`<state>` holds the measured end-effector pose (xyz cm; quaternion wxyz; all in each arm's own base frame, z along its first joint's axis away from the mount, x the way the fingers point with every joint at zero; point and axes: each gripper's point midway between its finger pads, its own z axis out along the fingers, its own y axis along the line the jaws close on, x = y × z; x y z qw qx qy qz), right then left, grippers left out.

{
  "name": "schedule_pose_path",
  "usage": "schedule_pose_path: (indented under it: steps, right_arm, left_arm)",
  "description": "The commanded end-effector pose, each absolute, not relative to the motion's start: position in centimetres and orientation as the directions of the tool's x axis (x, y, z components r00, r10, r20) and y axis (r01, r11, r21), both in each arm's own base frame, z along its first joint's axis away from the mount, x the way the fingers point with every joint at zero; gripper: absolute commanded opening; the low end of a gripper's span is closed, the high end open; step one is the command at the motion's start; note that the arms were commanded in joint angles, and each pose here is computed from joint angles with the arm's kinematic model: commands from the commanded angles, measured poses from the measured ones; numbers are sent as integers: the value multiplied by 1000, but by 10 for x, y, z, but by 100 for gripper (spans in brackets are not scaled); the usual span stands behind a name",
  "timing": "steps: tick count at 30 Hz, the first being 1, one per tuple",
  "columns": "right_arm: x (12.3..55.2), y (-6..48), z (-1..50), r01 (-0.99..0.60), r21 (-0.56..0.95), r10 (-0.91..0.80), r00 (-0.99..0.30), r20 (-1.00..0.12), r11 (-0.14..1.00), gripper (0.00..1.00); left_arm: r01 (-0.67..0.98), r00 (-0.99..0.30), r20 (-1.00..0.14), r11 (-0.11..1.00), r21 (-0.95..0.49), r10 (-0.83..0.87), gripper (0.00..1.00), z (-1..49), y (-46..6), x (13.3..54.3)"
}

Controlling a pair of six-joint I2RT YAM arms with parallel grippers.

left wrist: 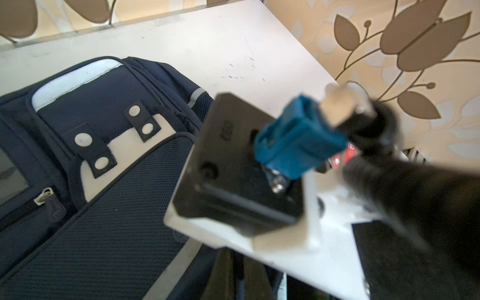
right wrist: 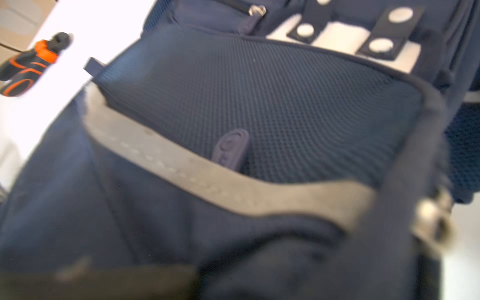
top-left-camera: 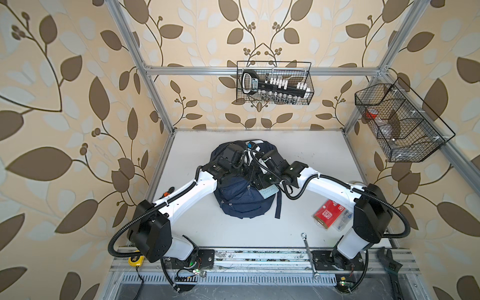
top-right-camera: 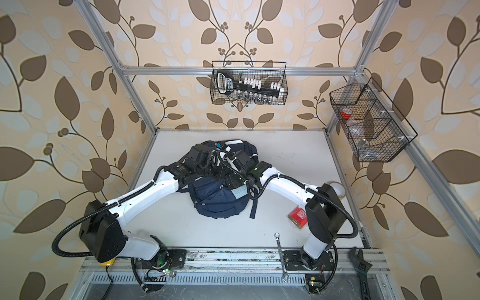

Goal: Pack books, pencil case, and school supplies into a backpack
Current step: Open the student bag at the center of the table, then place the calculator in the student bag.

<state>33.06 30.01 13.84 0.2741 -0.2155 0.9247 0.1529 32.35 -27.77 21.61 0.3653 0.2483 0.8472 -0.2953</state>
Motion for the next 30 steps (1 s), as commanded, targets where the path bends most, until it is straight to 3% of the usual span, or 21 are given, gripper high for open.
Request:
schedule_pose_path:
  steps: [1,6,10,12,15,19,25,30]
  right_arm:
    - [354,300,191,-427,212,-153,-673,-723,879,96]
    - [325,255,247,-365,236,-35,-601,-799,901,100]
    - [297,227,232,-288,254,-3,-667,-745,923,99]
    - [277,214,212,-243,277,27,-703,-710,930,90]
    - [250,187,180,-151,320,114,-726,-678,935,48]
    - [238,176,157,-123,389,172,-748,-641,913,20]
    - [249,196,132,-139,386,133,-790,-599,912,14]
    - [271,223,141,-200,388,91,-784,-614,900,13]
  left_arm:
    - [718,-518,-850,587,-374,92,0,280,-305,309]
    - [694,-547,-832,608,-385,97,0,267,-309,319]
    - [688,-557,-825,608,-396,93,0,265,-314,324]
    - [686,-555,-828,610,-396,86,0,269,-314,326]
    - [686,-567,-818,606,-402,100,0,264,-318,329]
    - [687,-570,-814,608,-398,111,0,262,-319,330]
    - [693,-579,-806,596,-405,126,0,258,-323,330]
    - [695,-582,-803,593,-406,132,0,257,-324,330]
